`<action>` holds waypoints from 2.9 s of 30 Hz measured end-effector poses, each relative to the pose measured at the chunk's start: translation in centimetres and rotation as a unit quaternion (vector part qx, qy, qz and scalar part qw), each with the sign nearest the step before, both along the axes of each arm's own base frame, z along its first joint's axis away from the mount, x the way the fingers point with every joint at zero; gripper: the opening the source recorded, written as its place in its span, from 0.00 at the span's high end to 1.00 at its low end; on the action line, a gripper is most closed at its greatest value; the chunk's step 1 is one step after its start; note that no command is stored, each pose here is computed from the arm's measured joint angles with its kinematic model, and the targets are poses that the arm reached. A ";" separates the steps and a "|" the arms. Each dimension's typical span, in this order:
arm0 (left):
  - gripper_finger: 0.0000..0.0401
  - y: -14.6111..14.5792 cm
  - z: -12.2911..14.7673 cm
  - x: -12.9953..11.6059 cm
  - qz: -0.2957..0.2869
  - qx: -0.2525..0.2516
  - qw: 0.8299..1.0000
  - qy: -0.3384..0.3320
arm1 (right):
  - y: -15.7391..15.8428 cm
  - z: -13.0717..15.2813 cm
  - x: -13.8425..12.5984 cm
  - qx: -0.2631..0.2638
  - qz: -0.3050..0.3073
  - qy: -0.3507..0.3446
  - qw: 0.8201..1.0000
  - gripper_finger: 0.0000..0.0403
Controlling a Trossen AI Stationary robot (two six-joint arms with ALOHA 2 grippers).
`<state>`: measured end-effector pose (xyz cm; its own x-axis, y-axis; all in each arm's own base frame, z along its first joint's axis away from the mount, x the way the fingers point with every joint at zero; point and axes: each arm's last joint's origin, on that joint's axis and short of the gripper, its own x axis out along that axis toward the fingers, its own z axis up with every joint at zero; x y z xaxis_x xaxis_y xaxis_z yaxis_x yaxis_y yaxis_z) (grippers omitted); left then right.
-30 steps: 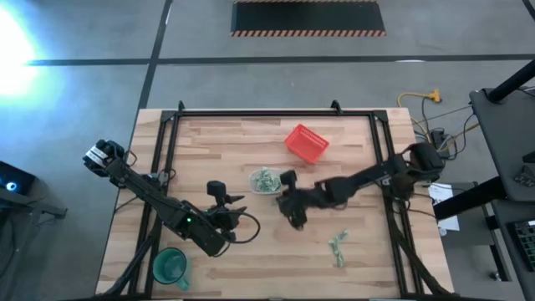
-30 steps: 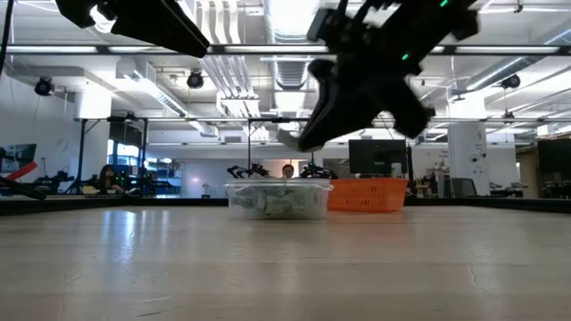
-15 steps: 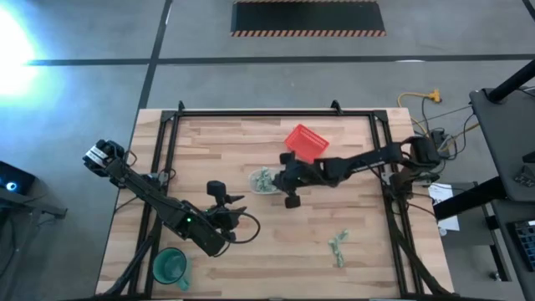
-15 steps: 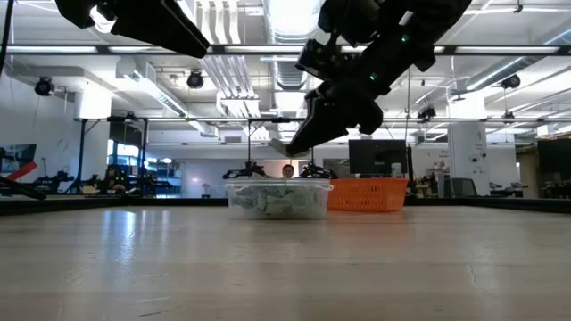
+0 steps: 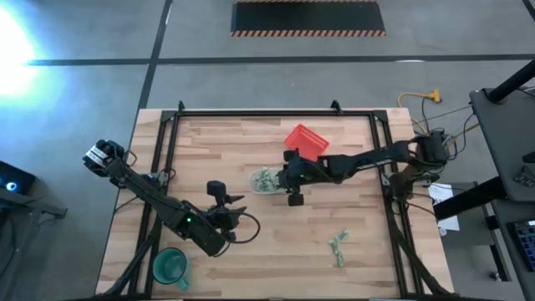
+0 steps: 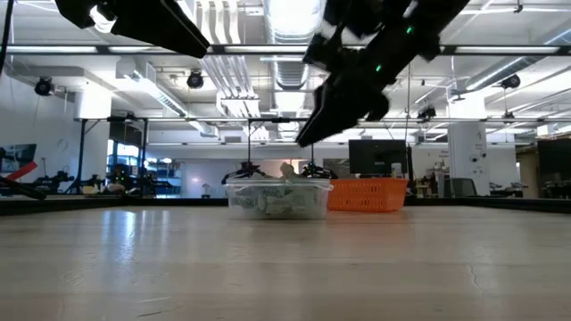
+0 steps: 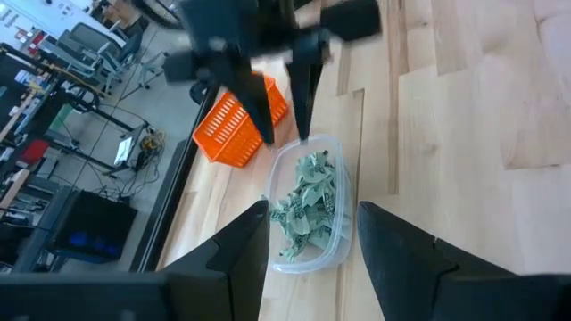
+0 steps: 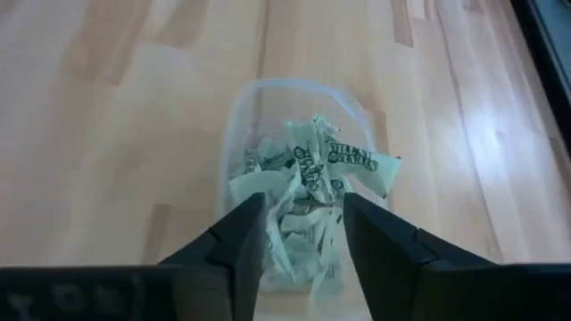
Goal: Pick and place items into bin
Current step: Put the stevia packet into the transparent bin
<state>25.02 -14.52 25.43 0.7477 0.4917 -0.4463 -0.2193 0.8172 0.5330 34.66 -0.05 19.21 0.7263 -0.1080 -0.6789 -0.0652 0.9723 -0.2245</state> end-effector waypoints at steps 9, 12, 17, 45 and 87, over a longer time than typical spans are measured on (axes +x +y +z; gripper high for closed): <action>0.61 0.0 0.0 0.0 -0.001 -0.003 1.000 0.000 | 5.3 4.2 -6.1 0.054 0.018 0.078 0.995 0.66; 0.61 0.0 0.0 0.0 -0.001 -0.004 1.000 -0.001 | 7.9 4.0 -8.7 0.071 0.031 0.109 0.991 0.67; 0.61 0.0 0.0 0.0 -0.002 -0.005 1.000 -0.002 | 11.6 2.5 -12.5 0.102 0.064 0.131 0.984 0.70; 0.61 0.0 -0.4 0.0 -0.001 -0.005 1.000 -0.001 | 13.8 -4.6 -19.3 0.171 -0.047 0.219 0.960 0.80; 0.61 0.0 -0.5 -0.1 -0.001 -0.005 1.000 -0.001 | 13.3 -7.3 -19.4 0.129 -0.038 0.189 0.973 0.78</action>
